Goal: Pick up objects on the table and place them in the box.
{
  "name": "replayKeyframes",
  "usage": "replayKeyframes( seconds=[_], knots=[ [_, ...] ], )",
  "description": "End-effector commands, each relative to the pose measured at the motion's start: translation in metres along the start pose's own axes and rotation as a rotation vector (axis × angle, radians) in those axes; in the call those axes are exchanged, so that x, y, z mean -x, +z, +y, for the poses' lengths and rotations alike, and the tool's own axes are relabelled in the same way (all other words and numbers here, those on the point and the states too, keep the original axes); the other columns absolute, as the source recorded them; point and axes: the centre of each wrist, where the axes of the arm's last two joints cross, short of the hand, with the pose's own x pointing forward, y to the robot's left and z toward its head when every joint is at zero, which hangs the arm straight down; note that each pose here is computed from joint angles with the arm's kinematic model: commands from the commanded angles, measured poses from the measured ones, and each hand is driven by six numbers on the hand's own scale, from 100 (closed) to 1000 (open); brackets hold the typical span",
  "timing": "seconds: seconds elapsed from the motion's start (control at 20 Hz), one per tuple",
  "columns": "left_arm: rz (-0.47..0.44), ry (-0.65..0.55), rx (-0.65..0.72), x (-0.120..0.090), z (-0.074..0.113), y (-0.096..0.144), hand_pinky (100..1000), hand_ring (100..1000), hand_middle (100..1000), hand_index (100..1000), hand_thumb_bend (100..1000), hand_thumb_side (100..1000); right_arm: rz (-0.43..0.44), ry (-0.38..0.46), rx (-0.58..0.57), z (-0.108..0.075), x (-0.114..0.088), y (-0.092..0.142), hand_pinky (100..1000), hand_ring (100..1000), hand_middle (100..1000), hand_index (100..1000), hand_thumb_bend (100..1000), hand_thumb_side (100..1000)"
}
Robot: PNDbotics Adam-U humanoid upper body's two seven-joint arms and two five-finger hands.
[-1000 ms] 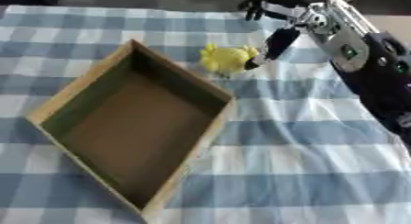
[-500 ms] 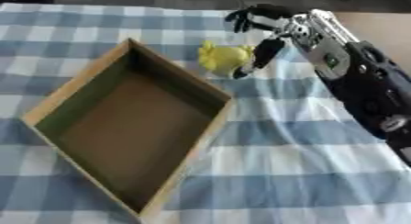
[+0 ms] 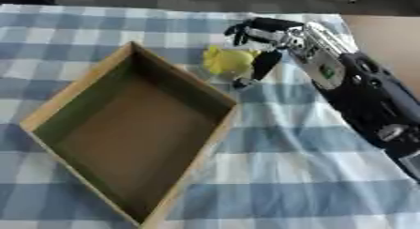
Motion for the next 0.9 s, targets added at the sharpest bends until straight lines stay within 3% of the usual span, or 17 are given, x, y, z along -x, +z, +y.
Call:
replayKeyframes(
  seconds=[0.05,0.5,0.7,0.9],
  knots=[
    [-0.026,0.003,0.015,-0.006,-0.001,-0.004,604,550,530,891,100,813,0.03,0.035,0.016,-0.009,0.003,0.001,845,827,735,932,567,343],
    [-0.025,0.005,0.019,-0.006,-0.002,-0.004,605,551,531,891,100,814,0.03,0.083,-0.011,-0.005,0.0,-0.002,828,813,619,817,356,358],
    [-0.024,0.004,0.02,-0.006,-0.002,-0.004,605,551,531,892,100,815,0.008,0.069,-0.014,-0.006,-0.003,-0.002,811,780,540,757,218,361],
    [-0.023,0.003,0.019,-0.006,-0.001,-0.003,606,552,532,892,100,816,-0.025,0.049,0.001,-0.015,-0.01,0.002,801,753,507,725,199,358]
  ],
)
